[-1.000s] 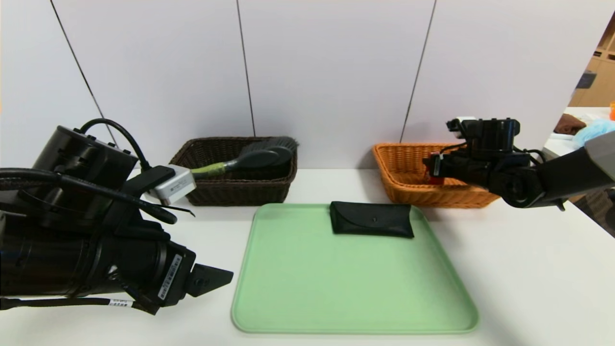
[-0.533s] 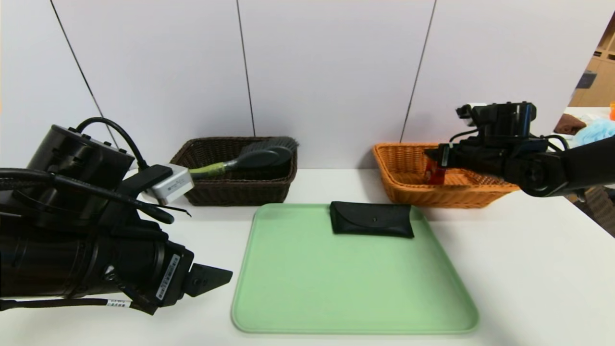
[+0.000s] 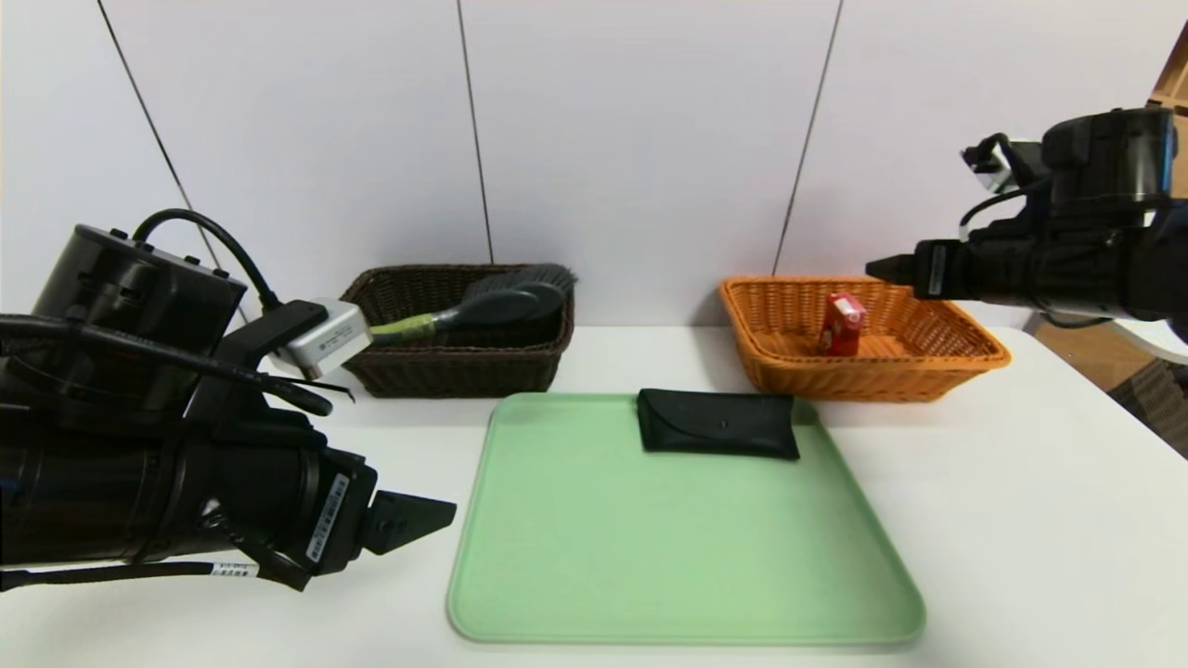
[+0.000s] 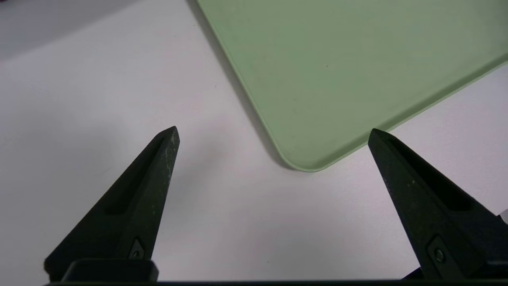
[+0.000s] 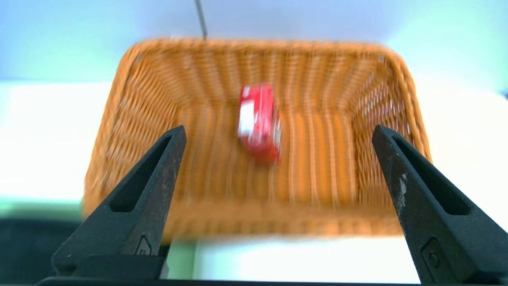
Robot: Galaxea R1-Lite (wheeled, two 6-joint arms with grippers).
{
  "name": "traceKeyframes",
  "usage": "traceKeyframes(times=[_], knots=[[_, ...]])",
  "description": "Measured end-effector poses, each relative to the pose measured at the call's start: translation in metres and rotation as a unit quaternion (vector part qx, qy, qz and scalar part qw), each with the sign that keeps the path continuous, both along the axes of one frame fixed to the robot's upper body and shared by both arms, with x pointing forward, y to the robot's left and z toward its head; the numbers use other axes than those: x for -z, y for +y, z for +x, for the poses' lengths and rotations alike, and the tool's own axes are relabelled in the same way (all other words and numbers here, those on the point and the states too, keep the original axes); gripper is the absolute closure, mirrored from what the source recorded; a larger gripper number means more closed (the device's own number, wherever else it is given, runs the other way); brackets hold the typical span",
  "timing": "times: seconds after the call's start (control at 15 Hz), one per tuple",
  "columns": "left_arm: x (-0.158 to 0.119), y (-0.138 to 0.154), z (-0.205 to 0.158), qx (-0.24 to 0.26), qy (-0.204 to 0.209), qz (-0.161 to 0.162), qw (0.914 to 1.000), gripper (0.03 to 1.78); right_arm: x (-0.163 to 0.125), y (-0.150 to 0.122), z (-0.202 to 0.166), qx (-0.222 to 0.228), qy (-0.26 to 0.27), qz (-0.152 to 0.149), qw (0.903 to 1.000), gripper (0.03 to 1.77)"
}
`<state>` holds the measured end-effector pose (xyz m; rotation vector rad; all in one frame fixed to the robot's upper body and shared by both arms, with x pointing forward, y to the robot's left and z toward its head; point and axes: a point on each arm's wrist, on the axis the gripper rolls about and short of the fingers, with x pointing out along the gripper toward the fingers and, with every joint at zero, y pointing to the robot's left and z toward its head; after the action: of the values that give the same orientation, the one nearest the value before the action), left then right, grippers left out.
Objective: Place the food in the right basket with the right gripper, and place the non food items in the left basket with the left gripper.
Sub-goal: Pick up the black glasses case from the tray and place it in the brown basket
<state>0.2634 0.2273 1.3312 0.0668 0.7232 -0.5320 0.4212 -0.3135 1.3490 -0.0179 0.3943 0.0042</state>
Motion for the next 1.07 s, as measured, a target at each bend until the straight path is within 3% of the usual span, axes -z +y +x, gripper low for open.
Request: traceKeyframes(times=[0.53,1.07], knots=[[-0.005,-0.009,0.009,0.032,-0.022,-0.018,0.9991,0.12,-0.003,-0.003,-0.104,-0.052,0.092,0.021,0.9941,0.12],[-0.003,-0.012,0.01,0.039,-0.019,-0.018,0.9989,0.12,0.012,-0.006,-0.162,-0.085,0.128,0.037,0.9874,0.11]])
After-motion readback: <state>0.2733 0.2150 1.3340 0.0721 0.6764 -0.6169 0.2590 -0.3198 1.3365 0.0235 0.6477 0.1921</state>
